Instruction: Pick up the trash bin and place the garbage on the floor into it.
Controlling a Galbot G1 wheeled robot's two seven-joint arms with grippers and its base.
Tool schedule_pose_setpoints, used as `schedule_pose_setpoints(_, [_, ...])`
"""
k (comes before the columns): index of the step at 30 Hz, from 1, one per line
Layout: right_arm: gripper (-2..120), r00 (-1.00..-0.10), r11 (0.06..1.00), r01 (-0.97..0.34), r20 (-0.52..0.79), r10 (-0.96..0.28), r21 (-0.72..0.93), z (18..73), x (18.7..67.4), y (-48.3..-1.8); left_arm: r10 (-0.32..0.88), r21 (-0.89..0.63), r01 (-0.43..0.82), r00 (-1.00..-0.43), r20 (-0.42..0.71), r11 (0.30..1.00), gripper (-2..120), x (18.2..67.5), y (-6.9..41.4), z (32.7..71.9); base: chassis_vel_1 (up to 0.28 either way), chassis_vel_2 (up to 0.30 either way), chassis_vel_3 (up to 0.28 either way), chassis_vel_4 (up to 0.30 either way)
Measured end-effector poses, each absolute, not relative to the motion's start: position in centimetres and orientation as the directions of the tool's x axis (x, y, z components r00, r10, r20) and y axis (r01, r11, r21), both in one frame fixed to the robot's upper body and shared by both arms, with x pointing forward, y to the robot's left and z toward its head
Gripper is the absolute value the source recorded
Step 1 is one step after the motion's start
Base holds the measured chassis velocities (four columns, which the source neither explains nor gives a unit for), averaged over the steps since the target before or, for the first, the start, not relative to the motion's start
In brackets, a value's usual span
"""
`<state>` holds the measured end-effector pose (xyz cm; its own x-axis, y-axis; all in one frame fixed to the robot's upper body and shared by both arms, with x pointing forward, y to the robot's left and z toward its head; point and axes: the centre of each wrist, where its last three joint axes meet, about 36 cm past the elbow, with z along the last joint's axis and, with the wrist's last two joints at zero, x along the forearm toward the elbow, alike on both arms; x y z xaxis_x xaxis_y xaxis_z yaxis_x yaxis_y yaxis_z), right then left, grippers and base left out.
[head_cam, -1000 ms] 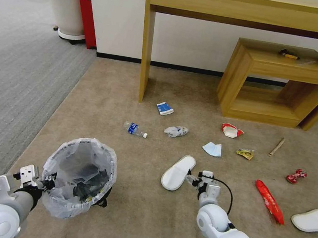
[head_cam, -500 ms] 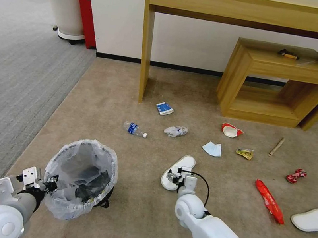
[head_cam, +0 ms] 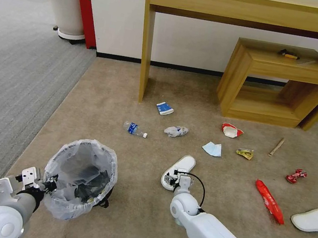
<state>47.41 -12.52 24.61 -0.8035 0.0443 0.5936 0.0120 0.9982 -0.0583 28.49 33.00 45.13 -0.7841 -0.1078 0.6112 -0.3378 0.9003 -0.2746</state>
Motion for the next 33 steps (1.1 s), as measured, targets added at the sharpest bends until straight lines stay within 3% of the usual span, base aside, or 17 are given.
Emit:
schedule_pose_setpoints(12, [100,-0.796,0.995,0.021,0.601,0.074,-0.095,22.3,48.3,-11.2,-0.105,-0.271,-0.329,-0.788,0.607,0.905,0,28.5,32.9,45.2,0.0,0.0,0.0,0.0])
schedule_pose_setpoints(26, [99,-0.798,0.988,0.056,0.589,0.131,-0.144,20.6,49.0,-13.0,-0.103,-0.272,-0.325,-0.791,0.603,0.906,0,28.6,33.0,45.2,0.0,0.0,0.0,0.0])
schedule_pose_setpoints(29, [93,-0.797,0.987,0.07,0.586,0.144,-0.147,20.1,49.0,-13.5,-0.103,-0.273,-0.326,-0.791,0.603,0.905,0,28.7,33.0,45.2,0.0,0.0,0.0,0.0])
schedule_pose_setpoints(32, [76,-0.796,0.986,0.082,0.585,0.152,-0.145,19.6,48.7,-14.0,-0.103,-0.273,-0.325,-0.791,0.603,0.905,0,28.7,33.0,45.1,0.0,0.0,0.0,0.0])
schedule_pose_setpoints(33, [76,-0.796,0.986,0.082,0.585,0.152,-0.145,19.6,48.7,-14.0,-0.103,-0.273,-0.325,-0.791,0.603,0.905,0,28.7,33.0,45.1,0.0,0.0,0.0,0.0])
